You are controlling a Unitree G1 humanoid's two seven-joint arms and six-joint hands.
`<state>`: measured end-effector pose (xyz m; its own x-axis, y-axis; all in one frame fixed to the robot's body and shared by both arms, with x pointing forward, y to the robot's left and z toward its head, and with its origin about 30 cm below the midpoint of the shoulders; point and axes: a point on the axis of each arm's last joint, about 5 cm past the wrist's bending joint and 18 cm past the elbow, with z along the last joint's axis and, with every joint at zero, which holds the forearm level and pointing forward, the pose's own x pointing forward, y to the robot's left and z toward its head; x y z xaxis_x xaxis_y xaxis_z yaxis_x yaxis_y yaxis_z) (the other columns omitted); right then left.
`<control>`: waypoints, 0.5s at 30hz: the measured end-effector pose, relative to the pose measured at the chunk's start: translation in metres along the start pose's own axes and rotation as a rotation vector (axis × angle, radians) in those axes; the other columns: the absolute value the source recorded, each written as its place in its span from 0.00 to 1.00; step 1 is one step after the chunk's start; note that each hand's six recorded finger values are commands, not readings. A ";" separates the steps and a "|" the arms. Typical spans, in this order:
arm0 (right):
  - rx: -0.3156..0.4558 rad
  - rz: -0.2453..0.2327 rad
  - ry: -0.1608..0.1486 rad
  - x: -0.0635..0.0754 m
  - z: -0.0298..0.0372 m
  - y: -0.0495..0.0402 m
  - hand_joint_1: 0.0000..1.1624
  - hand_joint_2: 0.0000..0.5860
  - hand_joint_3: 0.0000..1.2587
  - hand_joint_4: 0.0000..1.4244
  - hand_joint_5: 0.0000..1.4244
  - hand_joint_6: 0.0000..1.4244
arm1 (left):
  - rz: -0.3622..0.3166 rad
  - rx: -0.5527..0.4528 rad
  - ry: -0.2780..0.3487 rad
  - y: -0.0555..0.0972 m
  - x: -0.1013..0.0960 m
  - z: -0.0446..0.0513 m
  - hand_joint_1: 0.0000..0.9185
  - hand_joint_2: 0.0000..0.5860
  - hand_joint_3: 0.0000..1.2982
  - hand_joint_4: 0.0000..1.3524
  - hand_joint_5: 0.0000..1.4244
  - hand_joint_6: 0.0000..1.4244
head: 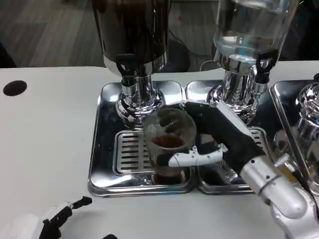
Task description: Grasp the cup under the faucet to collect the drink, then remove the cup.
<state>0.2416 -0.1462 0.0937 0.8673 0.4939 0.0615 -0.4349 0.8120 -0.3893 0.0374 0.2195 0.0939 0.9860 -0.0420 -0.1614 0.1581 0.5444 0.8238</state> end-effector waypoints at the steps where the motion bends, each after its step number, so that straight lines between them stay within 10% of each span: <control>1: 0.002 -0.004 0.007 -0.003 -0.0011 -0.0006 0.79 0.21 0.42 0.35 0.38 0.37 | -0.001 0.000 -0.001 0.000 0.000 0.0001 0.00 0.12 0.22 0.18 0.20 0.38; 15: -0.003 -0.035 0.075 -0.044 -0.0115 -0.0099 0.79 0.21 0.42 0.35 0.38 0.36 | -0.009 -0.011 -0.016 -0.003 0.004 0.0012 0.00 0.12 0.22 0.18 0.20 0.39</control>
<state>0.2104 -0.1796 0.0843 0.8979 0.4402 0.0061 -0.4031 0.8275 -0.3909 0.0411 0.2165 0.0910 0.9852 -0.0606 -0.1600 0.1666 0.5535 0.8160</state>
